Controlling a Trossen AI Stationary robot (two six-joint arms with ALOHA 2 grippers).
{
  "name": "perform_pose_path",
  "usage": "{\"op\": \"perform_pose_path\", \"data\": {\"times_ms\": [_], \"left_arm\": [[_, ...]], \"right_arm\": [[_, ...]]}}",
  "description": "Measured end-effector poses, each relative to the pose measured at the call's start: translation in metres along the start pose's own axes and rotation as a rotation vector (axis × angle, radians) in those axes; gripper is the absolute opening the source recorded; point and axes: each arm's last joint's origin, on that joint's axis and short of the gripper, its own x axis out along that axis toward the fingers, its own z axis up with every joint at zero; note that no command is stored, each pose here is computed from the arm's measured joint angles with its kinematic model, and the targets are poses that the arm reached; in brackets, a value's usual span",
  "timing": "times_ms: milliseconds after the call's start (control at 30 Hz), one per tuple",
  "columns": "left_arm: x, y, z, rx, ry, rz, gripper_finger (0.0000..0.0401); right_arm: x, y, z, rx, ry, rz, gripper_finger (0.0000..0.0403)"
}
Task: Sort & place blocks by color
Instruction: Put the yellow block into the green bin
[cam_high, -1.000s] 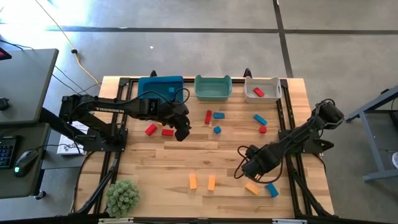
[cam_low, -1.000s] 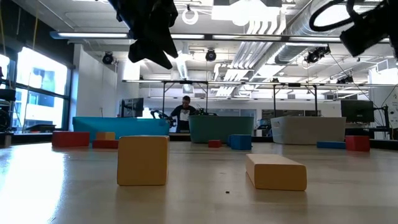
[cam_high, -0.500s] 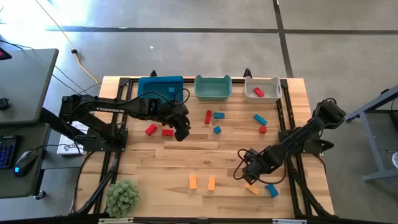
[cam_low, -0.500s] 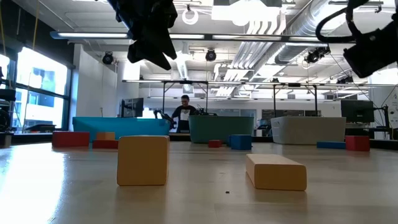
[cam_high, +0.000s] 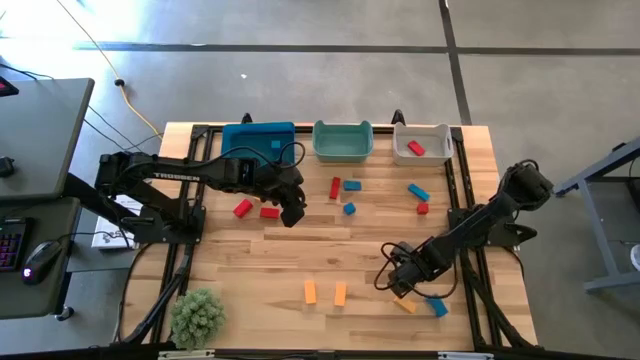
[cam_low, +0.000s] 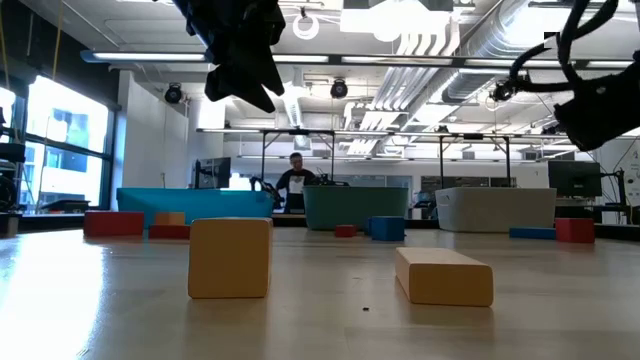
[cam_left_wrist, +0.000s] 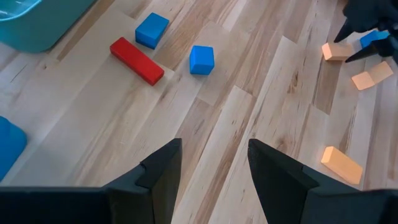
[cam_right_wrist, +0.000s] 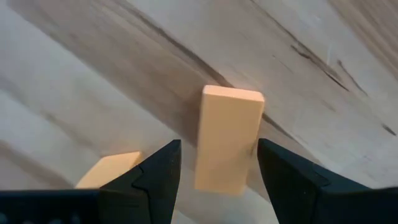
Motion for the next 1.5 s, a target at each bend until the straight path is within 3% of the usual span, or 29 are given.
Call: {"op": "perform_pose_path", "data": {"times_ms": [300,567,1033,1500], "left_arm": [[0.0,0.0,0.0,0.0,-0.003,0.007,0.0175],[0.0,0.001,0.001,-0.002,-0.012,0.026,0.0175],[0.0,0.014,0.006,-0.036,-0.039,0.089,0.0175],[-0.002,0.055,0.023,-0.078,-0.092,0.173,0.0175]], "right_arm": [[0.015,0.002,0.001,0.014,0.037,-0.058,0.0189],[0.016,0.001,0.001,0.072,0.027,-0.066,0.0101],[0.005,0.003,0.008,0.061,-0.002,-0.034,0.0101],[-0.027,-0.005,0.069,0.009,-0.131,0.123,0.0101]]}}
